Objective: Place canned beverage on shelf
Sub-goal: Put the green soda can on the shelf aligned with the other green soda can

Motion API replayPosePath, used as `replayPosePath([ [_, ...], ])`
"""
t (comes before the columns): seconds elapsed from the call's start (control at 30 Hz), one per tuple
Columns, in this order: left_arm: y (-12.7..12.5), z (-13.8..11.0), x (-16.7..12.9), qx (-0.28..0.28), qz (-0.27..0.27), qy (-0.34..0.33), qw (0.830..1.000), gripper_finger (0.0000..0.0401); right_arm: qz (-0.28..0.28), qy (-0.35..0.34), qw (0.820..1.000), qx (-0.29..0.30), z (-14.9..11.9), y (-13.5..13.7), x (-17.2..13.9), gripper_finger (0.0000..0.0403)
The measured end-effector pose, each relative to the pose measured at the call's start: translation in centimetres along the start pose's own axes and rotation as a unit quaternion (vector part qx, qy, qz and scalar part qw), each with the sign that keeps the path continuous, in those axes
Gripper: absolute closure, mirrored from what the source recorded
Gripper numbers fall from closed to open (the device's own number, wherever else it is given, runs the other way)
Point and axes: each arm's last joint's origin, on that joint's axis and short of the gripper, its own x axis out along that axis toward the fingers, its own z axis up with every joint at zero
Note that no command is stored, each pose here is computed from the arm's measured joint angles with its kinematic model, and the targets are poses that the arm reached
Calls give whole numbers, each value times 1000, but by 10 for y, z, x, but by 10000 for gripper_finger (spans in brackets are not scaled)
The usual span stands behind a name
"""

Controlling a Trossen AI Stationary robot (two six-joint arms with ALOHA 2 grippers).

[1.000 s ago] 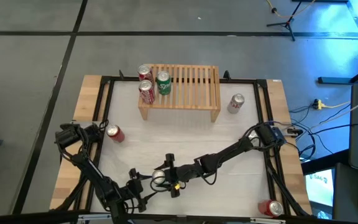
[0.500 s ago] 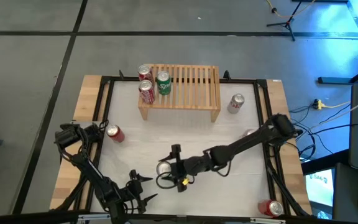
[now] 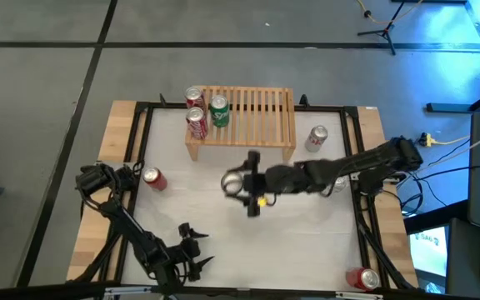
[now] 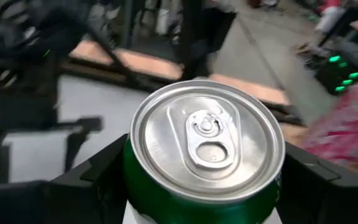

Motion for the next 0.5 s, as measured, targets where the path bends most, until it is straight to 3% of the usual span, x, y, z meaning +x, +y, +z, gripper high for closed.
replayPosePath([
  [0.23, 17, 12, 2, 76, 44, 15, 996, 64, -47, 1, 999, 4, -5, -59, 5, 116],
  [0.5, 47, -1, 12, 105, 80, 39, 990, 64, -68, -25, 997, 33, -24, -124, 24, 116],
])
